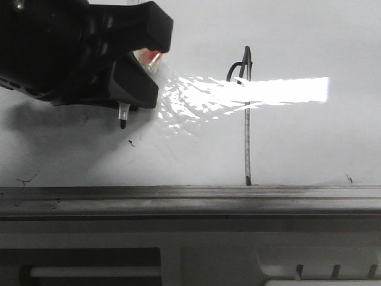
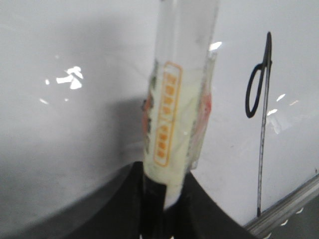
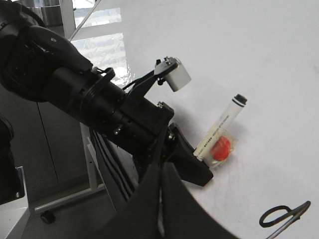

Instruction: Write number 9 on whiteboard

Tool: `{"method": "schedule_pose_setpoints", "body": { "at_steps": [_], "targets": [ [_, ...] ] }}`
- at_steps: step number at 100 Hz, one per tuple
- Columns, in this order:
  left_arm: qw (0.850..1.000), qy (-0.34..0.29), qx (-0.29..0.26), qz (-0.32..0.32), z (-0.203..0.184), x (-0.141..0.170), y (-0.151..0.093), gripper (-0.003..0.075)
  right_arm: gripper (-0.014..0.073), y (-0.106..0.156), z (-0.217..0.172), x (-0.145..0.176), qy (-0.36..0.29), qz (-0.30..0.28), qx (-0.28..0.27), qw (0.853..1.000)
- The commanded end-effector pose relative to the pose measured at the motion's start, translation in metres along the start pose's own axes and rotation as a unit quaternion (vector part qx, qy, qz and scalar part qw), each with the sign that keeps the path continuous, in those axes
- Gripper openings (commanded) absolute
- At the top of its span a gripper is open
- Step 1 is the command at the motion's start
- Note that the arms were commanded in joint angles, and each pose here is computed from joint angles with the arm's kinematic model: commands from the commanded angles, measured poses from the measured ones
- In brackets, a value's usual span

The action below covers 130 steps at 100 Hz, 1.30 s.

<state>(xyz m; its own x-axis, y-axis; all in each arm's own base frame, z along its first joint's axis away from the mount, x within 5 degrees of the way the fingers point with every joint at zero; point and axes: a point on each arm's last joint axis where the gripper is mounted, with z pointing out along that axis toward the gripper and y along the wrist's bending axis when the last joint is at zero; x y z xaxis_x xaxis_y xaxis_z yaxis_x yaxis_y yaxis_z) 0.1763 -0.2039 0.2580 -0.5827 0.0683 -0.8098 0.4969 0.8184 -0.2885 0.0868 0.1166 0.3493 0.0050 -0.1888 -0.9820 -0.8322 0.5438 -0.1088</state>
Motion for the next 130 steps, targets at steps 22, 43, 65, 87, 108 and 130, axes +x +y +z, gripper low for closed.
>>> {"method": "schedule_pose_setpoints", "body": {
  "at_steps": [22,43,65,87,108,130],
  "targets": [
    [0.998,0.012,-0.060,-0.014,0.014,0.003,0.011,-0.0013,-0.0064,-0.004,-0.002,-0.013,-0.038,0.014,0.019,0.999],
    [0.996,0.015,-0.088,-0.019,0.018,0.005,0.016,0.0281,-0.0064,-0.004,-0.002,-0.013,-0.038,0.015,0.019,0.999],
    [0.991,0.008,-0.131,-0.029,0.017,0.005,0.023,0.0421,-0.0064,-0.004,-0.002,-0.013,-0.038,0.018,0.018,0.999],
    [0.996,-0.008,-0.079,-0.037,0.005,-0.002,0.013,0.0529,-0.0064,-0.004,-0.003,-0.013,-0.040,0.018,0.018,0.999],
    [0.999,-0.033,-0.032,-0.029,-0.035,0.006,0.005,0.0546,-0.0064,-0.001,-0.018,-0.015,-0.051,0.004,0.011,0.999],
    [0.997,-0.064,-0.003,-0.034,-0.078,0.026,0.020,0.0408,-0.0043,-0.001,-0.042,0.001,-0.070,-0.056,0.043,0.995]
  ]
}}
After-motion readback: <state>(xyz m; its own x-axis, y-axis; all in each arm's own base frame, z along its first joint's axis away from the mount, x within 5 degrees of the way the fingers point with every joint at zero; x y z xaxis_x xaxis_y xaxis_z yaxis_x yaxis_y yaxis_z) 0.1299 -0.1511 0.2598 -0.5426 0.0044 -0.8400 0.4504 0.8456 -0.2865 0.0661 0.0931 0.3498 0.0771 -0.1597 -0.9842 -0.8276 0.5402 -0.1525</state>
